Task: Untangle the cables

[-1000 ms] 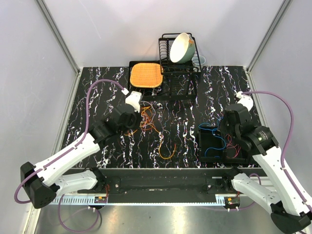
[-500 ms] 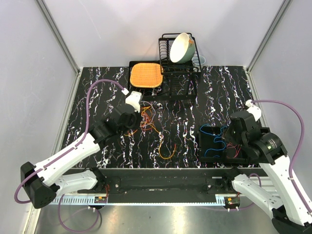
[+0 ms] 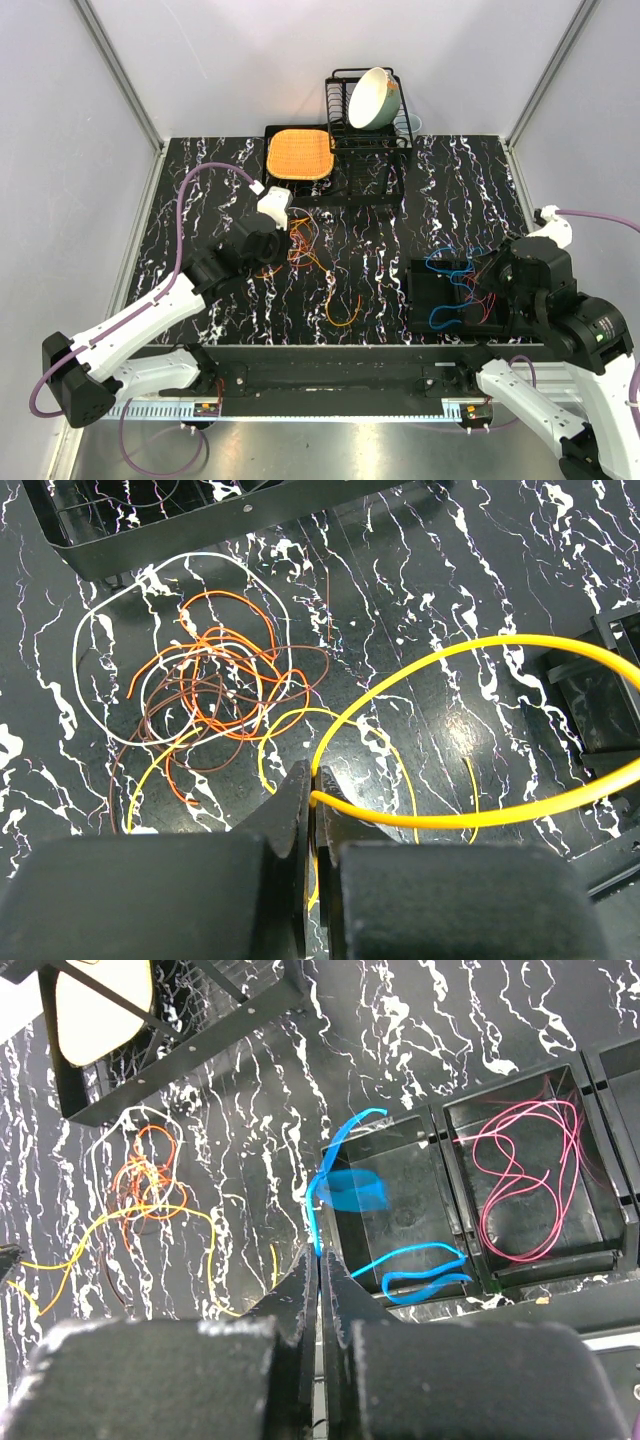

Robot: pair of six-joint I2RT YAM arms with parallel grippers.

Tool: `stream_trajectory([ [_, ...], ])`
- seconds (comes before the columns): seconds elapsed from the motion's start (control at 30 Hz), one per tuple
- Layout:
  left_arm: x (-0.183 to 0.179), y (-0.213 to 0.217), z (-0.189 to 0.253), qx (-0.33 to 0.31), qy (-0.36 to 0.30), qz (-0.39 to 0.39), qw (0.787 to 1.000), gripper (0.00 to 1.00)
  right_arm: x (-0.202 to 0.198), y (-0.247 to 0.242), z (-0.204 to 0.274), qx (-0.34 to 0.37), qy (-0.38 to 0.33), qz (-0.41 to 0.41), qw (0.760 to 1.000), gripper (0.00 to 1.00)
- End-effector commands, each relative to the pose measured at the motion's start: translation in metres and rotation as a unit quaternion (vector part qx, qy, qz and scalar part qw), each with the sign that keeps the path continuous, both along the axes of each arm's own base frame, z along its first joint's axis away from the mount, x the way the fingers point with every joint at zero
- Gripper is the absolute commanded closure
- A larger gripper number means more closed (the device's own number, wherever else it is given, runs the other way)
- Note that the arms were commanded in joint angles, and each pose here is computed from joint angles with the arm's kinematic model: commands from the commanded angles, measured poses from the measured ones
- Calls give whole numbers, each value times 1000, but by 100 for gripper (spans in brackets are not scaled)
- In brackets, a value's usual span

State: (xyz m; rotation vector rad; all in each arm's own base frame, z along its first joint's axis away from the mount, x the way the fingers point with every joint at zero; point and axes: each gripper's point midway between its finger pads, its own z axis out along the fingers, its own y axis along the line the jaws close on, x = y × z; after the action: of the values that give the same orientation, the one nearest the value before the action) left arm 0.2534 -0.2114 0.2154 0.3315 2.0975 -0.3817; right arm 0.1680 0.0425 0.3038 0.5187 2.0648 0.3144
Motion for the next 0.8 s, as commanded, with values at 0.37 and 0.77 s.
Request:
stream_trajectory([
  [0.37, 3, -4, 13, -26, -18, -2, 999, 100, -9, 0, -12, 13, 18, -4, 1000, 100],
  [0.77, 0, -2, 16, -35, -23, -1, 999, 100, 8, 5, -20, 4, 36, -18, 999, 100],
])
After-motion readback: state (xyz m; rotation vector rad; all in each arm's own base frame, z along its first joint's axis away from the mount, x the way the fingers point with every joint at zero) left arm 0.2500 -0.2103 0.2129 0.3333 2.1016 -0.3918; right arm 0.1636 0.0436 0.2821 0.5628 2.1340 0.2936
